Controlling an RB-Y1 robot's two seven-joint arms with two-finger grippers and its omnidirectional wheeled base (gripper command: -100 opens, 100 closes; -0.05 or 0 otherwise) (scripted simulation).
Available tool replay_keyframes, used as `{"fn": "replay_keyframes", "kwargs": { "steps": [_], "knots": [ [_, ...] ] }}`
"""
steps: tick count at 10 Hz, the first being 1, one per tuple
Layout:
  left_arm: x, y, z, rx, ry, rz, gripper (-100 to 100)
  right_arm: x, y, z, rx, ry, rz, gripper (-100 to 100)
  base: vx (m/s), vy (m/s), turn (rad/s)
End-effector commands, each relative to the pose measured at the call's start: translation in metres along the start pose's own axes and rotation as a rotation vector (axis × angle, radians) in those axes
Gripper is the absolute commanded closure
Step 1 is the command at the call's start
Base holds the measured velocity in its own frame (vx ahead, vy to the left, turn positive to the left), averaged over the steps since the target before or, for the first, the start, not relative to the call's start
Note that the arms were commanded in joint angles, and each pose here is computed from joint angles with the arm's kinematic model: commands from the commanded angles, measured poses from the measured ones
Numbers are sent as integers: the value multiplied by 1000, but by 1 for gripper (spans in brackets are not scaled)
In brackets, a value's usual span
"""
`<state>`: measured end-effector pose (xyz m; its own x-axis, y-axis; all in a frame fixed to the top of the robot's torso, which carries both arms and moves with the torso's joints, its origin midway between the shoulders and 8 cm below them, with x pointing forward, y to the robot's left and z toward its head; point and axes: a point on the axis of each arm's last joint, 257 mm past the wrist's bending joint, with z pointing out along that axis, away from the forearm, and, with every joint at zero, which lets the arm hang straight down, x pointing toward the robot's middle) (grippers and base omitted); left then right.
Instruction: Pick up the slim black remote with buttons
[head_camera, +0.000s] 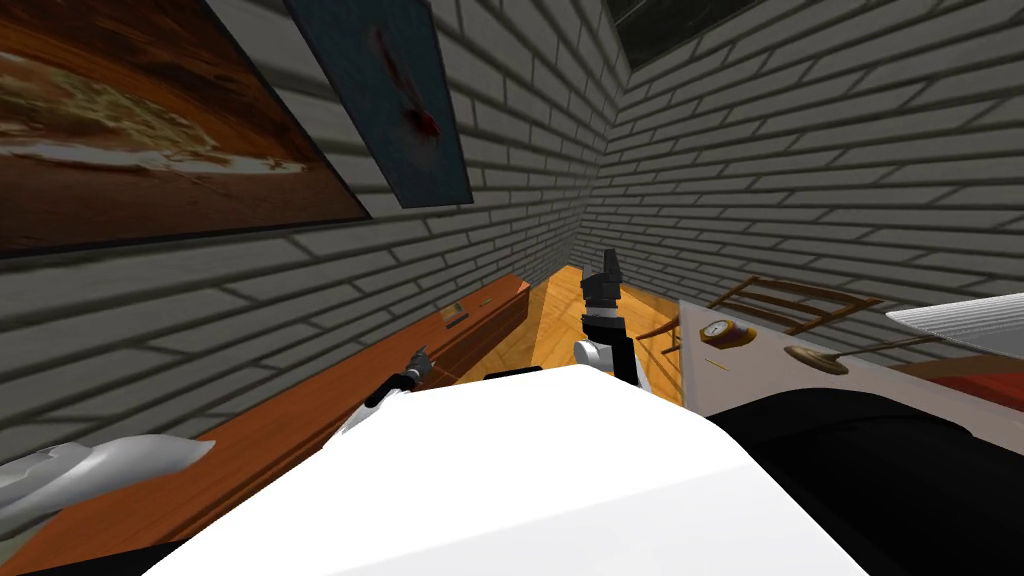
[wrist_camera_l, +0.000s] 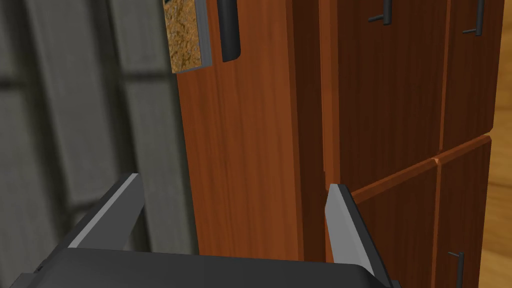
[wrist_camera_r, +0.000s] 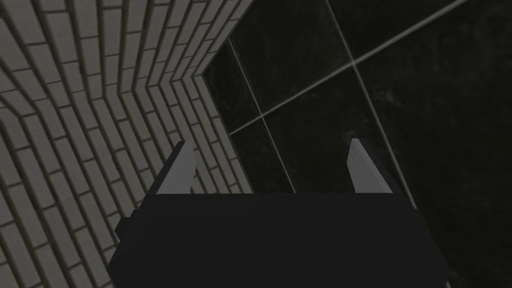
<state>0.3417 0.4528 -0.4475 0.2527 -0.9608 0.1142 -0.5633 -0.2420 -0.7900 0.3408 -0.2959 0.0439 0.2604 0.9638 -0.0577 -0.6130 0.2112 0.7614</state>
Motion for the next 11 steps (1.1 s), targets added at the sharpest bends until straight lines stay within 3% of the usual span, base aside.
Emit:
{"fn": "replay_keyframes", "kwargs": {
  "steps": [1,5,6,7,8,10,11],
  "knots": [
    [-9,9,3,-21,-15,-5,-100,0,0,0,0,0,0,0,5,-10,11],
    [-55,42,4,-145,-102,-66,-100,0,0,0,0,0,0,0,20,-15,-168],
    [-76,54,3,-193,-145,-99,-100,0,0,0,0,0,0,0,38,-18,-280],
    [-76,56,2,-201,-147,-99,-100,0,0,0,0,0,0,0,34,-3,-99],
    [-95,66,0,-248,-186,-133,-100,0,0,0,0,0,0,0,46,-2,-214],
    [-97,68,-1,-253,-190,-134,-100,0,0,0,0,0,0,0,30,4,-44],
    [-109,74,-2,-291,-219,-168,-100,0,0,0,0,0,0,0,37,4,-233]
  ]
}}
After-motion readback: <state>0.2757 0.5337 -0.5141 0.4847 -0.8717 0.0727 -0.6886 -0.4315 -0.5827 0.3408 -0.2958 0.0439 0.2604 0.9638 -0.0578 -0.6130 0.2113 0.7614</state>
